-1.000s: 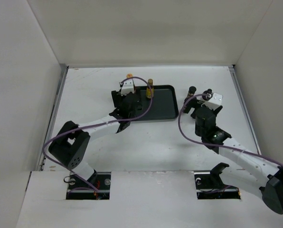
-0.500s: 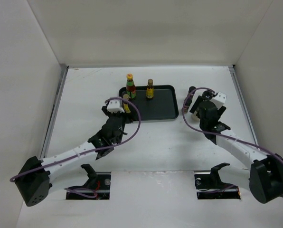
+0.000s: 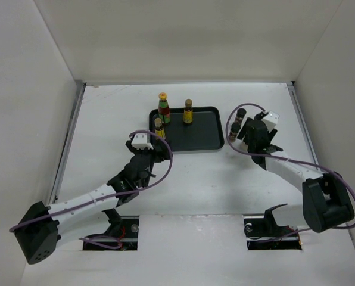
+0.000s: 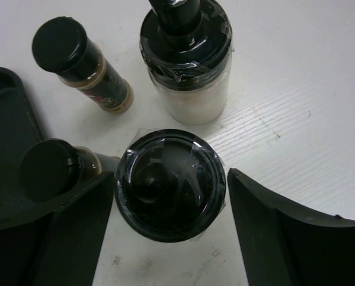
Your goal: Organize the condiment bottles
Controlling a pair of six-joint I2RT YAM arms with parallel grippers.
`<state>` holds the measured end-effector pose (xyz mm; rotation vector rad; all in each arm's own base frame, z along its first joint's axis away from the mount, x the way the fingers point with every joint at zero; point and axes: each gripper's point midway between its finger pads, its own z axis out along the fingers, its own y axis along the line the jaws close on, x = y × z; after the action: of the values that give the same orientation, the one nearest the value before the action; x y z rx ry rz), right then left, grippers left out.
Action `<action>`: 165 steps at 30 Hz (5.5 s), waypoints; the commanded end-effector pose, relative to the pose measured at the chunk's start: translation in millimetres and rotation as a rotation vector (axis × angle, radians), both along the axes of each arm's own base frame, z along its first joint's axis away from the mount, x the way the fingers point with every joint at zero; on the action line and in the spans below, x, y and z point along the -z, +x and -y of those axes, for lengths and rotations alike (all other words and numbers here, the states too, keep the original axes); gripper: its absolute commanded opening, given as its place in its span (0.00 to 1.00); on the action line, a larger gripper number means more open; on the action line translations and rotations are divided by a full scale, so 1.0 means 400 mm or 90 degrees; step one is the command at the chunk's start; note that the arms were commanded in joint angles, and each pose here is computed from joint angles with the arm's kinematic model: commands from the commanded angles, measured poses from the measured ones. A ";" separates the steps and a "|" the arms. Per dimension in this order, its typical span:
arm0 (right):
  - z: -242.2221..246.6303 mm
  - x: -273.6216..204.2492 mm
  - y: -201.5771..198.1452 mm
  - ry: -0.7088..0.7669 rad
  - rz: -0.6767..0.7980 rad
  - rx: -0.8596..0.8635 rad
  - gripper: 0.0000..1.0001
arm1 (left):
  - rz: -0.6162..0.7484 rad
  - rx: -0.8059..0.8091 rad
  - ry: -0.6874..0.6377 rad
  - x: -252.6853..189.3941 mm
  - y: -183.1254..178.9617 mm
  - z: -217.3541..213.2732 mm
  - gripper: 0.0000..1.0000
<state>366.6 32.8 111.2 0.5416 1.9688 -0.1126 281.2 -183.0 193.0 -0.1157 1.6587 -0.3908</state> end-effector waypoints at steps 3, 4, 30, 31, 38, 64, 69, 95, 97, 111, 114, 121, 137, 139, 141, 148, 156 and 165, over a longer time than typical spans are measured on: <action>0.020 -0.051 0.046 0.022 0.056 0.036 0.70 | 0.036 -0.008 -0.049 -0.042 -0.008 -0.024 0.91; 0.021 -0.044 0.039 0.023 0.055 0.038 0.63 | 0.038 -0.008 -0.051 -0.043 -0.009 -0.027 0.91; -0.597 -0.291 -0.011 0.041 0.189 -0.308 0.54 | 0.050 -0.094 -0.061 -0.033 0.015 -0.135 0.93; -0.626 -0.279 0.005 0.029 0.186 -0.319 0.54 | 0.052 -0.100 -0.064 -0.034 0.015 -0.143 0.94; -0.784 -0.193 0.078 -0.029 0.163 -0.372 0.57 | 0.052 -0.107 -0.074 -0.029 0.015 -0.154 0.94; -0.191 -0.180 0.058 -0.040 0.084 -0.124 1.00 | 0.049 -0.113 -0.071 -0.031 0.017 -0.153 0.96; -0.177 -0.095 0.108 -0.022 0.030 -0.141 0.96 | 0.051 -0.114 -0.073 -0.031 0.017 -0.156 0.96; -0.305 -0.225 0.251 0.004 0.119 -0.175 0.44 | 0.063 -0.104 -0.095 -0.026 0.010 -0.142 0.95; -0.340 -0.204 0.283 0.005 0.109 -0.189 0.44 | 0.072 -0.105 -0.104 -0.027 0.008 -0.144 0.95; -0.417 -0.090 0.371 -0.035 0.034 -0.222 0.54 | 0.070 -0.088 -0.104 -0.021 0.016 -0.119 0.95; -0.419 -0.070 0.370 -0.039 0.022 -0.226 0.58 | 0.066 -0.086 -0.100 -0.014 0.017 -0.116 0.95; -0.411 -0.071 0.346 -0.037 0.018 -0.230 0.75 | 0.069 -0.085 -0.103 -0.019 0.015 -0.116 0.95; -0.345 -0.235 0.270 -0.024 0.088 -0.214 0.83 | 0.072 -0.081 -0.107 -0.025 0.010 -0.114 0.95; -0.292 -0.218 0.277 -0.035 0.078 -0.179 0.84 | 0.073 -0.080 -0.109 -0.027 0.009 -0.114 0.95; -0.231 -0.199 0.282 -0.053 0.069 -0.132 0.86 | 0.074 -0.080 -0.109 -0.028 0.008 -0.115 0.95; -0.099 -0.176 0.303 -0.087 0.057 -0.041 0.86 | 0.068 -0.077 -0.105 -0.020 0.011 -0.107 0.95; -0.074 -0.091 0.338 -0.088 0.007 -0.040 0.80 | 0.065 -0.078 -0.105 -0.015 0.014 -0.104 0.96; -0.066 -0.079 0.340 -0.064 0.011 -0.032 0.42 | 0.064 -0.080 -0.106 -0.012 0.015 -0.105 0.96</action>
<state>490.9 58.1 108.9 0.3894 2.0435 -0.2250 285.5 -135.6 179.7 -0.2892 1.5666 -0.3692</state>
